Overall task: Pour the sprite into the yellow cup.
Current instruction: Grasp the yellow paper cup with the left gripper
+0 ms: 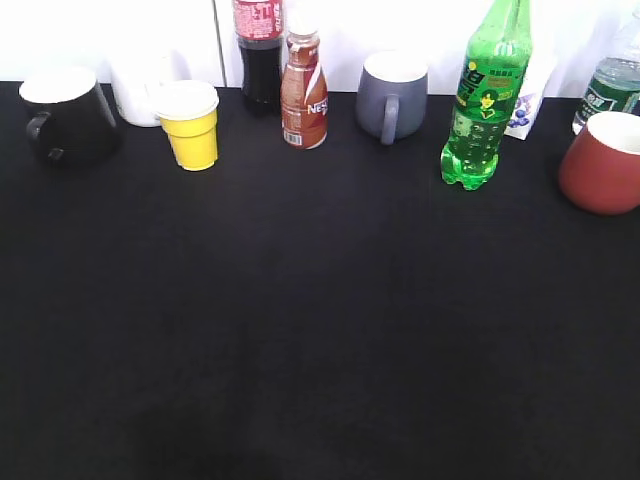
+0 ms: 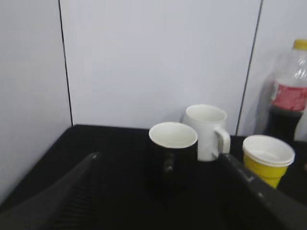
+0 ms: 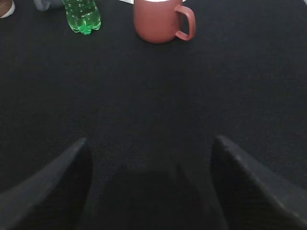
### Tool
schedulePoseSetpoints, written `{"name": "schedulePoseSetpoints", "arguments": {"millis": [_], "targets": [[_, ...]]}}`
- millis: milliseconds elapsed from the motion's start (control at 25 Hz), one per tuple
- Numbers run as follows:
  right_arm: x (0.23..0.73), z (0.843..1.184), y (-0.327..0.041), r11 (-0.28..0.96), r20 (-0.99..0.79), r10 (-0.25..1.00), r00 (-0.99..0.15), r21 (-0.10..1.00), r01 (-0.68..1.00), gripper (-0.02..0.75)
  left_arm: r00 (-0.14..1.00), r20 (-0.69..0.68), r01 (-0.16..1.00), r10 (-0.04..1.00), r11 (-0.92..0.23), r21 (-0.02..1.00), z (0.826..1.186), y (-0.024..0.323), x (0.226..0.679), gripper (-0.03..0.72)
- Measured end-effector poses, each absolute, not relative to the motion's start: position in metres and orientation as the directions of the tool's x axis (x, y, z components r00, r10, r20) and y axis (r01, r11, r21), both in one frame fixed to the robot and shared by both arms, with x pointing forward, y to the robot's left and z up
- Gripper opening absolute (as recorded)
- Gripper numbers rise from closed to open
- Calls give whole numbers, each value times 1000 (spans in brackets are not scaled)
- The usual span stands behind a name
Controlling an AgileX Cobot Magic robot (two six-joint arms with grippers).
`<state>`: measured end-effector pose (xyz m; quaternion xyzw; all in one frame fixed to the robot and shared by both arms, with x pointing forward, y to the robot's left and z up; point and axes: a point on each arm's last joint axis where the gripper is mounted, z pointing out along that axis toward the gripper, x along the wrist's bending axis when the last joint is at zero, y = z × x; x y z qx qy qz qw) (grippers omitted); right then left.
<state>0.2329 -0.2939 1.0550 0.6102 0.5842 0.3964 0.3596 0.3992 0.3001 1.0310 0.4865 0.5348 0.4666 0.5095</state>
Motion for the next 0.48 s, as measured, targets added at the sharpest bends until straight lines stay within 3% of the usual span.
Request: {"name": "schedulePoseSetpoints", "arguments": {"millis": [40, 160, 280, 480], "targets": [[233, 1055, -294, -59, 64, 998, 3, 902, 428, 585, 25, -82, 84, 996, 80, 993, 1019, 297, 414, 554], [233, 1055, -294, -59, 64, 998, 3, 902, 428, 585, 186, -46, 37, 981, 40, 999, 1000, 282, 440, 554], [233, 1055, -294, -59, 64, 998, 3, 902, 428, 585, 295, -48, 94, 954, 21, 995, 968, 271, 458, 554], [233, 1055, -294, -59, 64, 998, 3, 902, 428, 585, 349, -64, 246, 935, -25, 969, 943, 231, 495, 554]]}}
